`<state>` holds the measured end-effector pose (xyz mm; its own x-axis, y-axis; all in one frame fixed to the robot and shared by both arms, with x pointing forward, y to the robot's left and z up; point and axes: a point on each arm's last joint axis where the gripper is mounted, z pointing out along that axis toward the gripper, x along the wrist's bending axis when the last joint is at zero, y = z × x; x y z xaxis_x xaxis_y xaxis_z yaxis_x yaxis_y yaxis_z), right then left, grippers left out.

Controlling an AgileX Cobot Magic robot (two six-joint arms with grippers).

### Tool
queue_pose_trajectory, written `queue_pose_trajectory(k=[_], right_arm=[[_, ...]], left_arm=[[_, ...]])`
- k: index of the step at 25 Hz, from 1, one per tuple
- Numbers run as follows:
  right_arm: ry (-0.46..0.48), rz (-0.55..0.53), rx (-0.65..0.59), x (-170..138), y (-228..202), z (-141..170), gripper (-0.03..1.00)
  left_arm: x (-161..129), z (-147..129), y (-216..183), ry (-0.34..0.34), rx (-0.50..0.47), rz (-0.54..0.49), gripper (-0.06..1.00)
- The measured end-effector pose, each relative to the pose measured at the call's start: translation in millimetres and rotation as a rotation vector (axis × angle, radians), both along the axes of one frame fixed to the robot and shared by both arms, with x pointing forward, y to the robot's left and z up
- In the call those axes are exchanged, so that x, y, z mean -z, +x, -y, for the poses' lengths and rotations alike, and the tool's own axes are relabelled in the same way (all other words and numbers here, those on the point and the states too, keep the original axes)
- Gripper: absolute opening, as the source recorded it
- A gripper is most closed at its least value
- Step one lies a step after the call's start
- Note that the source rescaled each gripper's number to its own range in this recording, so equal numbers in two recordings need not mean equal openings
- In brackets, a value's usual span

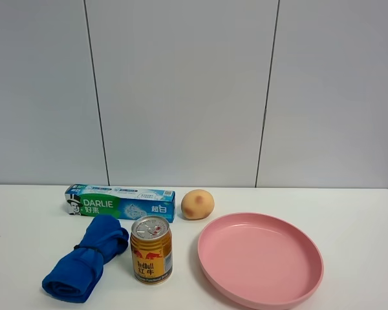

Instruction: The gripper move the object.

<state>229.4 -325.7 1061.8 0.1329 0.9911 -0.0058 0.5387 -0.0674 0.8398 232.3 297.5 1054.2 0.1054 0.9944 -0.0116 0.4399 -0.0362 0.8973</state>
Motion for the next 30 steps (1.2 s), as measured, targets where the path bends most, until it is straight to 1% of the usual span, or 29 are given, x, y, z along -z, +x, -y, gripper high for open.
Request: queue_pose_trajectory(k=[3, 6, 9, 12, 14, 16, 21, 25, 30], right_arm=[[0.015, 0.001, -0.017, 12.2, -4.3, -1.2, 0.71], [0.027, 0.041, -0.035, 10.3, -1.5, -3.7, 0.71], [0.07, 0.089, -0.09, 12.0, 5.1, -10.9, 0.71], [0.075, 0.092, -0.137, 13.6, 6.8, -15.1, 0.68], [0.072, 0.09, -0.142, 14.1, 7.0, -15.8, 0.68], [0.067, 0.091, -0.117, 14.1, 6.7, -15.8, 0.68], [0.048, 0.092, 0.039, 14.3, 5.1, -18.7, 0.67], [0.031, 0.086, 0.046, 14.9, 5.3, -22.0, 0.67], [0.033, 0.085, 0.046, 15.3, 5.5, -22.4, 0.67]], left_arm=[[0.0, 0.0, 0.0, 0.0, 0.0, 0.0, 1.0], [0.0, 0.0, 0.0, 0.0, 0.0, 0.0, 1.0], [0.0, 0.0, 0.0, -0.001, 0.0, 0.0, 1.0], [0.0, 0.0, 0.0, -0.001, 0.0, 0.0, 1.0], [0.0, 0.0, 0.0, -0.001, 0.0, 0.0, 1.0], [0.0, 0.0, 0.0, -0.001, 0.0, 0.0, 1.0], [0.0, 0.0, 0.0, -0.001, 0.0, 0.0, 1.0], [0.0, 0.0, 0.0, -0.001, 0.0, 0.0, 1.0], [0.0, 0.0, 0.0, -0.001, 0.0, 0.0, 1.0]])
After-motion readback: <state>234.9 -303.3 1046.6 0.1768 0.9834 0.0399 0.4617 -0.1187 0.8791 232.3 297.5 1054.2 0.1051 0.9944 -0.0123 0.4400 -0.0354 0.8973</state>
